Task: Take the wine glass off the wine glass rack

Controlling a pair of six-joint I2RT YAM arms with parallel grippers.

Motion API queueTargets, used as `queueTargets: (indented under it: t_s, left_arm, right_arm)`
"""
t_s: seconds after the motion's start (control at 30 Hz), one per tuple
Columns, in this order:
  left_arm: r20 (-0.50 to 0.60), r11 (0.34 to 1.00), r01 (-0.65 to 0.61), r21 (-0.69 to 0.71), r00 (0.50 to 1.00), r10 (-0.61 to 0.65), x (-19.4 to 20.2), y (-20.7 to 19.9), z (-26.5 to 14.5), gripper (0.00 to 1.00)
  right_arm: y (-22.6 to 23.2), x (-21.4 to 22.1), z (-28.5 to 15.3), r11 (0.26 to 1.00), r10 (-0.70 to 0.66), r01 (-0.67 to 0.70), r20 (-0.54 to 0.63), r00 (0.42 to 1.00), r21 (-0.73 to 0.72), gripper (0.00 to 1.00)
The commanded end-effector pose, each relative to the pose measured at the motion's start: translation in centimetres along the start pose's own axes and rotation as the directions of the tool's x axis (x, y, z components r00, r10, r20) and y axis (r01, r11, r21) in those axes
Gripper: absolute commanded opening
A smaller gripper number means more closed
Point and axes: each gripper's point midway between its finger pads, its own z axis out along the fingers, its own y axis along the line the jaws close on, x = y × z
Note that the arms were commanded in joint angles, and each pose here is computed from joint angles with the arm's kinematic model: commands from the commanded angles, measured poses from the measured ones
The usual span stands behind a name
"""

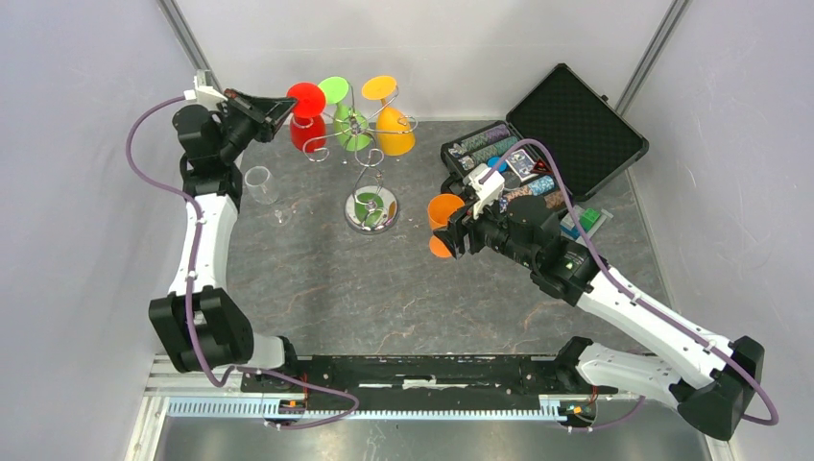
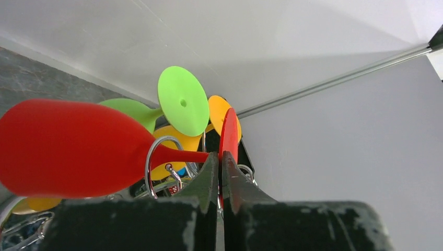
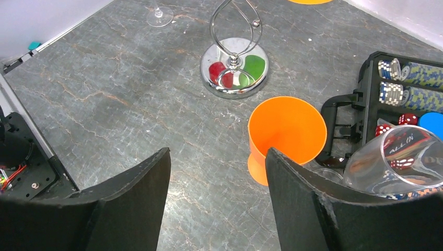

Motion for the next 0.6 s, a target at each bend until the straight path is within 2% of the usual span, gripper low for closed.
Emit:
queueTargets:
  t_s: [0.0,0.2,0.3,0.4,0.57]
  left_arm:
    - [-0.065,0.99,0.005,0.139,0.998,0.004,0.4,-3.4,-0.3,0.02]
    - [-0.106,0.988,0.029,0.151,0.994,-0.013,1.3,-4.5,-1.3,0.02]
    - [-0.118,0.99,0.033,0.141,0.993,-0.017,1.7,-4.9,-2.1,0.02]
    - [-0.123,0.997,-0.001,0.075,0.992,0.01,2.5,-3.9,-3.0,0.02]
    - [-0.119,0.998,-0.057,-0.037,0.992,0.053,3.4,-2.6,-4.9,0.02]
  right_arm:
    - [0.4,-1.7,-0.5,1.0,0.004,-0.002,0.074,0.997,-0.025,0.72]
    - [0.5,-1.8,-0.6,1.0,0.002,0.0,0.082,0.997,-0.03,0.74]
    - [0.7,-1.8,-0.7,0.999,-0.002,0.006,0.091,0.996,-0.041,0.83]
    - [0.9,-2.1,-1.1,0.998,-0.003,0.01,0.124,0.992,-0.056,0.9]
    - [1.3,-2.2,-1.3,0.997,0.007,0.004,0.137,0.991,-0.075,0.94]
